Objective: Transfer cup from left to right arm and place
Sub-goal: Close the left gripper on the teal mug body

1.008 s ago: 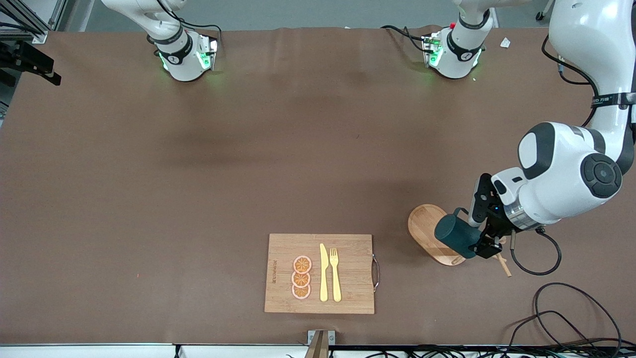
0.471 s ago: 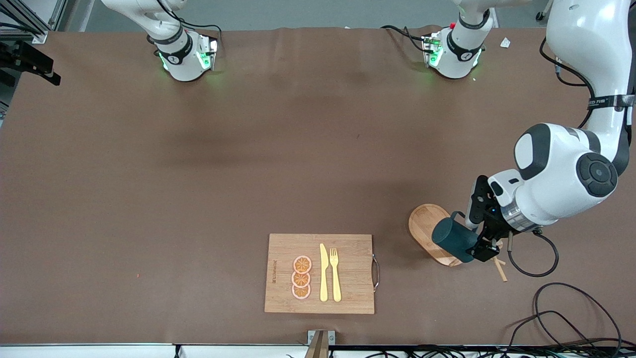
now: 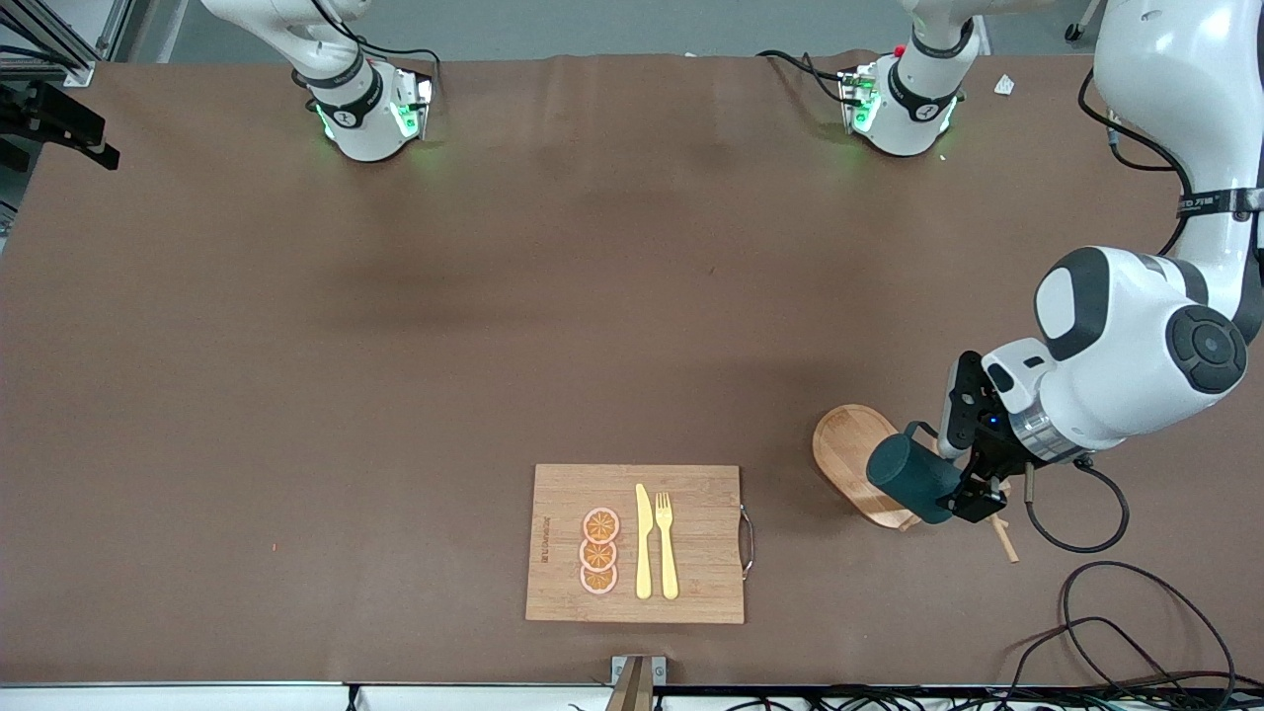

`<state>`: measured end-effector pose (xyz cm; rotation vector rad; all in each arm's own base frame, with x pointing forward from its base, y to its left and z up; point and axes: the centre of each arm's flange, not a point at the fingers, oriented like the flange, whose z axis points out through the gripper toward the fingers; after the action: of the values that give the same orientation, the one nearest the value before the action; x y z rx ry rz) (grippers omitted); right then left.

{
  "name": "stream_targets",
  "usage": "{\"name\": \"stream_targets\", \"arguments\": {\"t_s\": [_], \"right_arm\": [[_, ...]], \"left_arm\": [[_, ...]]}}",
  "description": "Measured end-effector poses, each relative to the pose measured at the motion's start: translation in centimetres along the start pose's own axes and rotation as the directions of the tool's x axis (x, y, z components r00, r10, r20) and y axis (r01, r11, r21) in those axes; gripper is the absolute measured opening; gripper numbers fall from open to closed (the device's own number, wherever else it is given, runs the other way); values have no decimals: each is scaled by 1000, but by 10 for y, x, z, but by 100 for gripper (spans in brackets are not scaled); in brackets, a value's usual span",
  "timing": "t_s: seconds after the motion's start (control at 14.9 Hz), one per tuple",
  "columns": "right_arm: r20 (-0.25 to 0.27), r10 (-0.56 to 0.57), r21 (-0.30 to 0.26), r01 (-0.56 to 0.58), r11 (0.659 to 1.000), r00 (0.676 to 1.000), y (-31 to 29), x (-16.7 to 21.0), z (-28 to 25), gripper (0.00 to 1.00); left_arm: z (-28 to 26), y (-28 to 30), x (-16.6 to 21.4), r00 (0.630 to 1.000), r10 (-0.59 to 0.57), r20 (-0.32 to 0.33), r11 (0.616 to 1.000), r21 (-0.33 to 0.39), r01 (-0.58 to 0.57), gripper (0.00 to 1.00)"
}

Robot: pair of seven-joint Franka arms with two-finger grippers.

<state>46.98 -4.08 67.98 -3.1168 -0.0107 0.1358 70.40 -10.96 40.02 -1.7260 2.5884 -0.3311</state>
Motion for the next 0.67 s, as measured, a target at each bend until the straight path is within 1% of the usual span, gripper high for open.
{"name": "stream_targets", "arguments": {"t_s": [0.67], "right_arm": [[2, 1, 0, -1, 1000, 1000, 1, 0, 1, 100]], "left_arm": [[-2, 1, 0, 1000, -16, -6, 1000, -23, 15, 100]]}}
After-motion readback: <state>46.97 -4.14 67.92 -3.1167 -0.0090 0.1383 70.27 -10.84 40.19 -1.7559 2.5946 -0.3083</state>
